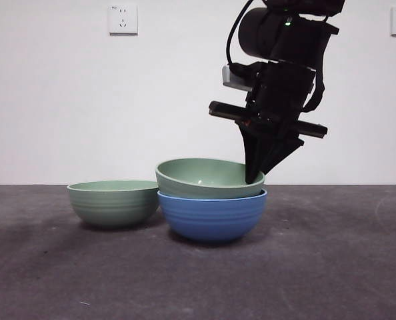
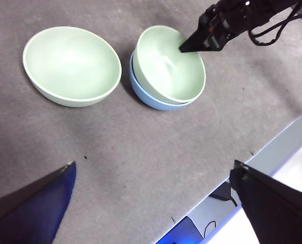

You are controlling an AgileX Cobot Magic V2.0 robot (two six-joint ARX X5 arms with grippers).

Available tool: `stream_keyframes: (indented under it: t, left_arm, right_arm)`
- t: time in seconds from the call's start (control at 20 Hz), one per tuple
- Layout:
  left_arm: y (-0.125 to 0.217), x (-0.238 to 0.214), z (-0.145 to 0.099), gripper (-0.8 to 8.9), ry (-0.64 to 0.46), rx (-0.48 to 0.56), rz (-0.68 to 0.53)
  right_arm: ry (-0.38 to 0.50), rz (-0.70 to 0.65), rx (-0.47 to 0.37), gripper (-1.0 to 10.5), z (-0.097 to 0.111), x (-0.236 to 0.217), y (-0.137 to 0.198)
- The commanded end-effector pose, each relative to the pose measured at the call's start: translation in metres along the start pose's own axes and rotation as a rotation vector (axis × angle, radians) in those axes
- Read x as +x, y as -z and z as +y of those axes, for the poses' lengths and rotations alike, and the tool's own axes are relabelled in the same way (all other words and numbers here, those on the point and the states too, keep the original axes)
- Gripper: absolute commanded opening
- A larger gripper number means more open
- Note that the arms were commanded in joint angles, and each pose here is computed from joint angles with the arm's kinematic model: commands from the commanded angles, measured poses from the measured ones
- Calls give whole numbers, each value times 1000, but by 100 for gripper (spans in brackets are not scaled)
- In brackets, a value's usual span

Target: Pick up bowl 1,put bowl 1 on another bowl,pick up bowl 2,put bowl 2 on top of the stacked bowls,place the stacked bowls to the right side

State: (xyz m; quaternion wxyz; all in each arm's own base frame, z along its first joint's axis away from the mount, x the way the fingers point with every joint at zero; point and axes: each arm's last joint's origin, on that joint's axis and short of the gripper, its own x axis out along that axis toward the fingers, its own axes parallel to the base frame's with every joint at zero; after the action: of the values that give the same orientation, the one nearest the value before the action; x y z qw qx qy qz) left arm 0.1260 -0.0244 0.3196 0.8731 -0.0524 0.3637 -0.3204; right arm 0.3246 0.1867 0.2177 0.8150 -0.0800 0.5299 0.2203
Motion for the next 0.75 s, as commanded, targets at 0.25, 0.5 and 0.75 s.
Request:
stream_keyframes:
  t: [0.25,0.5,0.75]
  left_arm:
    - [-4,8,4,659,-18,-2,36]
    - [-9,19,8,659,-15,6,55]
    - [-20,38,22,659,-47,-19,64]
  right_arm:
    - [3,36,-18,-3,0,2,3]
    - [-8,36,-16,227,1,2,3]
    - [-8,16,-23,227,5,-14,-3]
